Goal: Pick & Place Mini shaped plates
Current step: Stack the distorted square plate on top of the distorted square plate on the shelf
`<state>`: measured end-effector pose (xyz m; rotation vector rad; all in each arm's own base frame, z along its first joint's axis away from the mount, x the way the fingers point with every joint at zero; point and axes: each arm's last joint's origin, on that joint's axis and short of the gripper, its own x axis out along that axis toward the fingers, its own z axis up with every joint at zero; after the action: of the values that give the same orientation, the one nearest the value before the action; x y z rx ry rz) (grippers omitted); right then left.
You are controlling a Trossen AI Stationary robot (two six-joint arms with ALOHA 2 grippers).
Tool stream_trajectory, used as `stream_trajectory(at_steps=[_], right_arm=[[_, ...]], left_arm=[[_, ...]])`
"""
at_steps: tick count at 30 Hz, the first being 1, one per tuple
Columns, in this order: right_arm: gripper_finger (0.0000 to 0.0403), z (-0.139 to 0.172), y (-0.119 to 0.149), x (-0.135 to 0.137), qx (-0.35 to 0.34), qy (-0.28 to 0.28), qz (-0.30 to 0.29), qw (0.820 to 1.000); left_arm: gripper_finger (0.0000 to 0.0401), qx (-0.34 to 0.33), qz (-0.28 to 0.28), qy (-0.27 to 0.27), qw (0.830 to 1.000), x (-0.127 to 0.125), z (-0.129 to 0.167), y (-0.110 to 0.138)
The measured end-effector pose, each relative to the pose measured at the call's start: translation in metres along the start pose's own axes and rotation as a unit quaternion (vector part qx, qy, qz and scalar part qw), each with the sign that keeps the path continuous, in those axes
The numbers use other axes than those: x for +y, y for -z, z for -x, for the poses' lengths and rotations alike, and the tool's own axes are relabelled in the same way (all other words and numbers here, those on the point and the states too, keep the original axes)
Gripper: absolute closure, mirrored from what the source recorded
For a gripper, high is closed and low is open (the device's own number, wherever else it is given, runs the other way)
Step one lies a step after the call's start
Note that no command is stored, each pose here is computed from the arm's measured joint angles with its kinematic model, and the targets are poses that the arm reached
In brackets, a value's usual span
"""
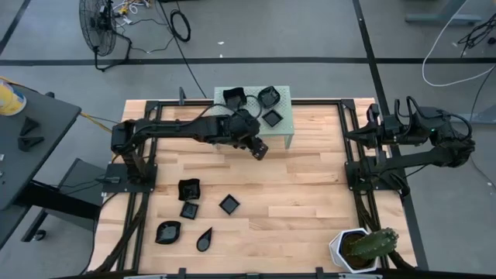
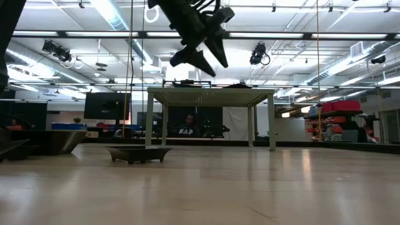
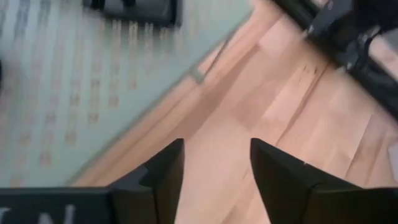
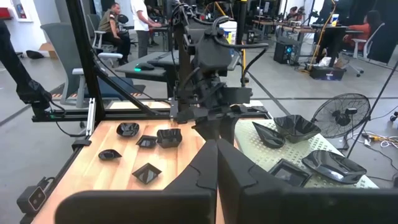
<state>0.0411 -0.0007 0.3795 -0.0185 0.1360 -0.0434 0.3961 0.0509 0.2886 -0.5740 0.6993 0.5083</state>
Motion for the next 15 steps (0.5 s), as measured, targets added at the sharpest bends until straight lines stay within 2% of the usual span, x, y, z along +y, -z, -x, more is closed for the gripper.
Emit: stream_trajectory(at_steps=[4,7,10,15], right_arm=[[0.0399,0.0,0.0,0.0,0.0,0.0,0.0,1.0],[0.0399,0.0,0.0,0.0,0.001,0.0,0.0,1.0],[0.0399,0.0,0.0,0.0,0.0,0.0,0.0,1.0],[0.0399,0.0,0.0,0.0,0.0,0.0,0.0,1.0]], left_arm=[[0.018,0.022,-0.003,-0.005,1.0,0.008,-0.001,0.019],[0.0167,0.03,-0.006,0.021,0.999,0.011,0.0,0.034],[0.0163,0.038,-0.02,0.059,0.997,0.014,0.001,0.048],[0.0167,0.071,-0.04,0.076,0.994,0.025,0.005,0.071]])
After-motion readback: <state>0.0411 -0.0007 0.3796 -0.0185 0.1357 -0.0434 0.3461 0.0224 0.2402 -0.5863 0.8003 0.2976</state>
